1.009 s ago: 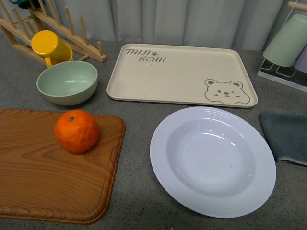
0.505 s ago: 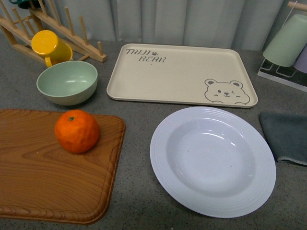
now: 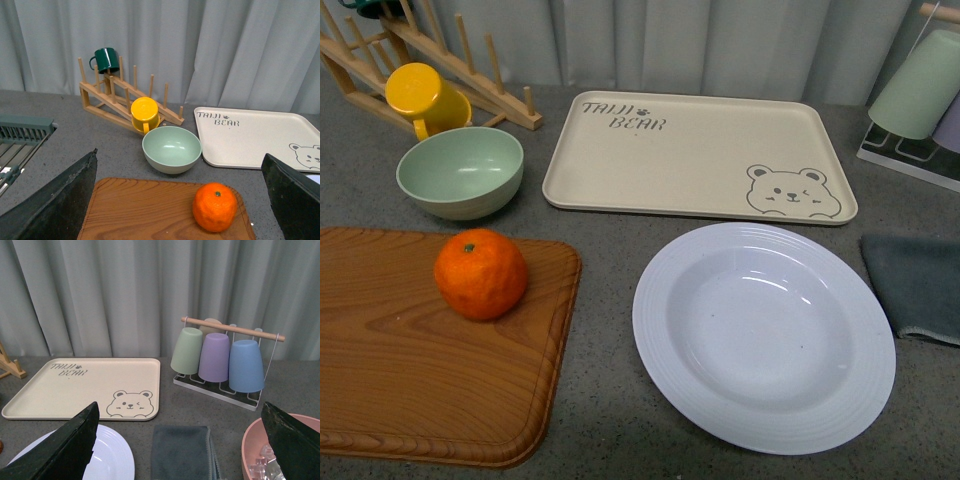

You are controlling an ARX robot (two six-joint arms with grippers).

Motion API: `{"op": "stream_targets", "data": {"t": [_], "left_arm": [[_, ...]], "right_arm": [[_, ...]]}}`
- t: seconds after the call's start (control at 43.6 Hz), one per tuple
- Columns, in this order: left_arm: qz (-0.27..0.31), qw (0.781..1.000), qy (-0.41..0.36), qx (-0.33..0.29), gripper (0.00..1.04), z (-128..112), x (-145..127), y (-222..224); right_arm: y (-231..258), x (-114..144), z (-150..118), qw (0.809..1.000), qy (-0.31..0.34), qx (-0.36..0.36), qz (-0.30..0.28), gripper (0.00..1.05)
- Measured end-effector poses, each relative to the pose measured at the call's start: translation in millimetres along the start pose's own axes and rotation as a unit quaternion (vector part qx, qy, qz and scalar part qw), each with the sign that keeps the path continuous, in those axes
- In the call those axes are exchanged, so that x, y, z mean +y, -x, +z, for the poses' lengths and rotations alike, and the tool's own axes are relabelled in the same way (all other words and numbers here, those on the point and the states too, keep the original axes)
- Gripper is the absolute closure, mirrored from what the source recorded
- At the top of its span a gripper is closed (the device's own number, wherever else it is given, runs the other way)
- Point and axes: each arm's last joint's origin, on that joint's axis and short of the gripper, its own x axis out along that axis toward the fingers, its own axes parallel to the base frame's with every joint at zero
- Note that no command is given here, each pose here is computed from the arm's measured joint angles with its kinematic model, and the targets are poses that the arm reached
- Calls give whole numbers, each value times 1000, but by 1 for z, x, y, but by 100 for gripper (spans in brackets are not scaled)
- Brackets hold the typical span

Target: Place orange and plate with both arms

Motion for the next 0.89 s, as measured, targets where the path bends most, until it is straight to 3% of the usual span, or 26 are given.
{"op": "stream_targets", "data": {"t": [0.206, 0.344, 0.505, 0.665, 0.895], "left_arm": [[0, 1000, 0, 0, 7, 0, 0, 0], [95, 989, 39, 105, 7, -10, 1, -2], [106, 985, 66, 119, 7, -12, 1, -3], [72, 984, 94, 134, 7, -5, -3, -17], [-46, 969, 146, 194, 7, 6, -26, -75]], "right_arm": [[0, 0, 0, 1000, 0, 0, 0, 9], [0, 0, 0, 1000, 0, 0, 0, 9], [0, 0, 0, 1000, 0, 0, 0, 9], [0, 0, 0, 1000, 0, 0, 0, 9], [0, 0, 0, 1000, 0, 0, 0, 9]]}}
